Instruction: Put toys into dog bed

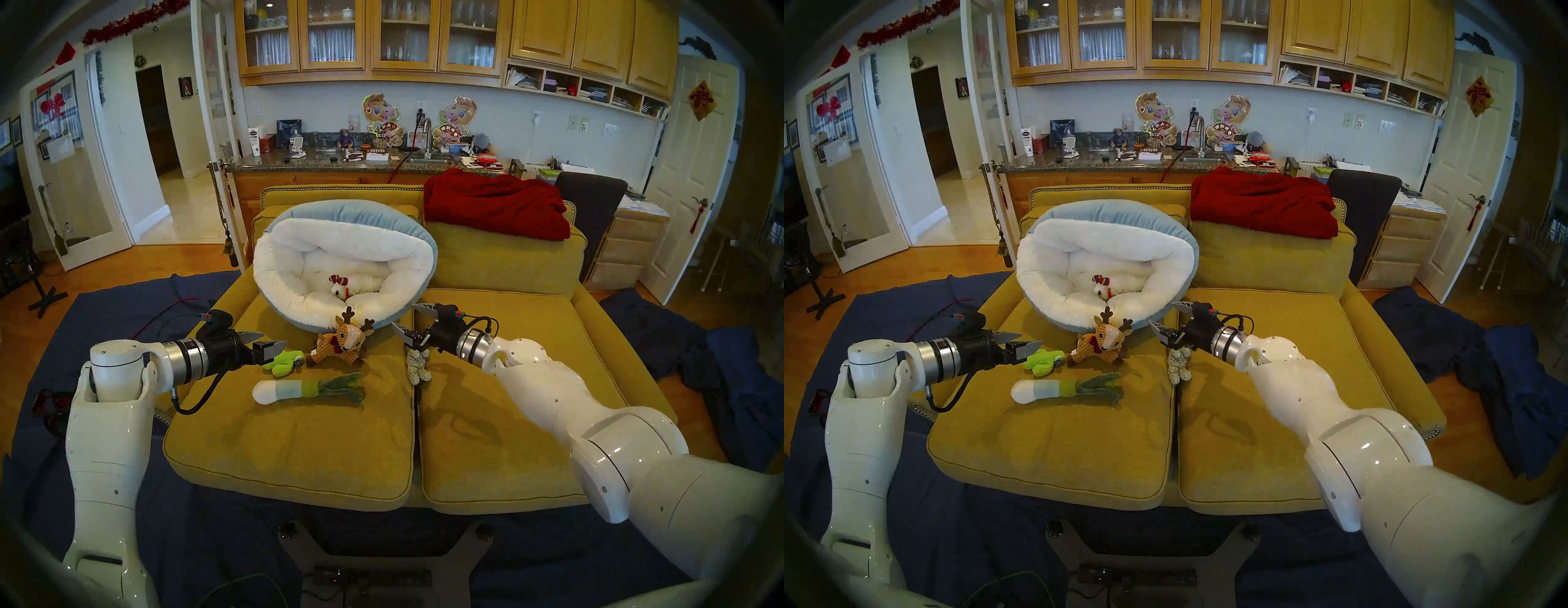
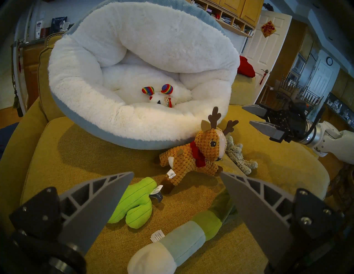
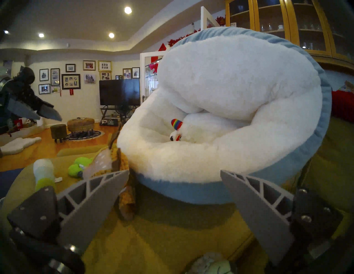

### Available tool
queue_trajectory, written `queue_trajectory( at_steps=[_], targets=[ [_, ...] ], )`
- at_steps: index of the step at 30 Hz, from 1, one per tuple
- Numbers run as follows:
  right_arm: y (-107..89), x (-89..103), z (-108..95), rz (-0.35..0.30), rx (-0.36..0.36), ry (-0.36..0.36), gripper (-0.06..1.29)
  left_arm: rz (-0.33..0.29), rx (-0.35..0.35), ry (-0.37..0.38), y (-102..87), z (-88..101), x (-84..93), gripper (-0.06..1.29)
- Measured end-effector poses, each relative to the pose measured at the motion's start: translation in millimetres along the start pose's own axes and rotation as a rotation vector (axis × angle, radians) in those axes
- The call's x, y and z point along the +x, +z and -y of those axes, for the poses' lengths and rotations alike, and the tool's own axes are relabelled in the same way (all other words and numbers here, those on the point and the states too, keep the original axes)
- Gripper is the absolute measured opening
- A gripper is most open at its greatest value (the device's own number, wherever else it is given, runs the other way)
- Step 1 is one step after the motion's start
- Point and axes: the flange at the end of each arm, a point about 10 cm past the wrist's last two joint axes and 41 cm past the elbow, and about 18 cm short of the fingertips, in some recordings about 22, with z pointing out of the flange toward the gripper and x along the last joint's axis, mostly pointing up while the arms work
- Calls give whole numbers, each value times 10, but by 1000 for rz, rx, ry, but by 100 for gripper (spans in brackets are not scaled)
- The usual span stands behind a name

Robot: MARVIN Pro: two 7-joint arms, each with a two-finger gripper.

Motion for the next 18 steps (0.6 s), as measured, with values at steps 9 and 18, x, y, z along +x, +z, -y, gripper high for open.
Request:
queue_trajectory(
  at_steps=[9, 18],
  targets=[
    [-97, -44, 114, -11, 41, -3, 124, 0, 0, 0, 0, 0, 0, 124],
    [-88, -82, 212, 22, 21, 41, 124, 0, 0, 0, 0, 0, 0, 123]
  ],
)
